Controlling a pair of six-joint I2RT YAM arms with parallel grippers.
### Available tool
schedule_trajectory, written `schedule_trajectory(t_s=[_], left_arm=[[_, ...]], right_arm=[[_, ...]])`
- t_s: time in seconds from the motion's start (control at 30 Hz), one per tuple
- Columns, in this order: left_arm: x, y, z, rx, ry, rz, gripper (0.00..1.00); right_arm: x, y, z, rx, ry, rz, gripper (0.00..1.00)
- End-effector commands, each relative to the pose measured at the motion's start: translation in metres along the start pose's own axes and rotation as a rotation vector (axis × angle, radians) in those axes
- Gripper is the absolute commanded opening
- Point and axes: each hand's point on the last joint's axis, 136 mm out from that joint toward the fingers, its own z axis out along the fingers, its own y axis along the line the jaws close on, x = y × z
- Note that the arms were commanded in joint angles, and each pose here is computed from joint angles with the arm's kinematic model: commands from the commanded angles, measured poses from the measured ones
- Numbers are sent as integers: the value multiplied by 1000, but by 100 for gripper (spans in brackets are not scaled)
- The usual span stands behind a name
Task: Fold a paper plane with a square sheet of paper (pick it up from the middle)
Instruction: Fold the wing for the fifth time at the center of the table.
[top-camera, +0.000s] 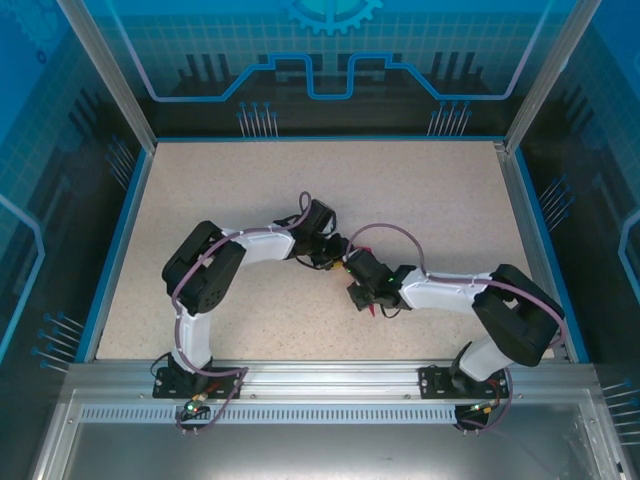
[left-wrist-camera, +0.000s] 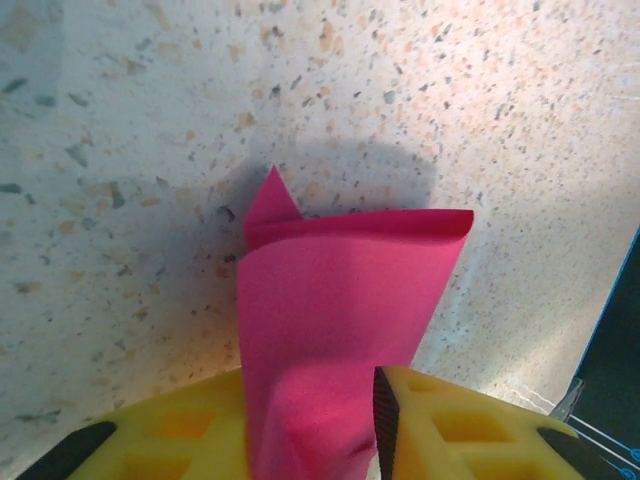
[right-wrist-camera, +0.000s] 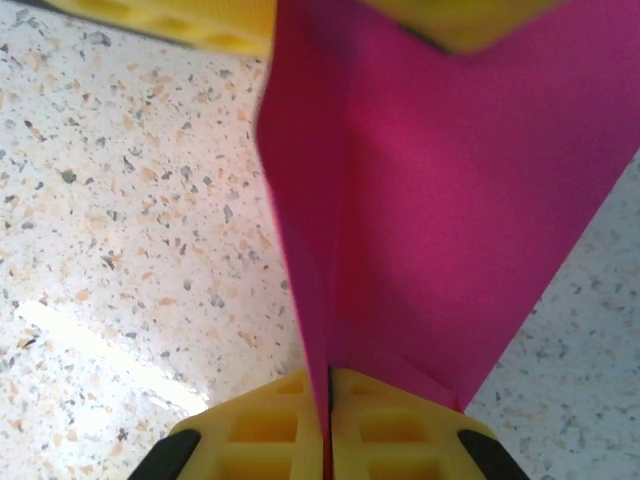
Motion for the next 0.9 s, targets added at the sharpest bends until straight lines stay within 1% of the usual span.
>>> schedule_trajectory(t_s=[0.0, 0.1, 0.27, 0.4, 0.5, 0.6, 0.77, 0.87], left_arm=[[-7, -8, -24, 24, -50, -20, 36], [-7, -6, -31, 27, -70, -22, 39], [-5, -5, -39, 33, -91, -23, 41], [-3, -7, -41, 65, -94, -25, 41], [-1, -8, -42, 78, -96, -24, 40], [1, -9, -45, 88, -99, -19, 39], [2, -12, -47, 109, -103, -9, 40], [2, -14, -46, 113, -96, -5, 40]], right_arm=[[-12, 16, -10, -207, -57, 70, 7], [-17, 23, -17, -361, -83, 129, 7], [-21, 25, -23, -543, -105, 228, 8], [-21, 29, -22, -633, -89, 270, 8], [-18, 26, -17, -665, -80, 317, 8], [-11, 18, -11, -656, -61, 384, 9], [-6, 0, -10, -577, -71, 438, 11], [-1, -8, -5, -523, -54, 459, 11]])
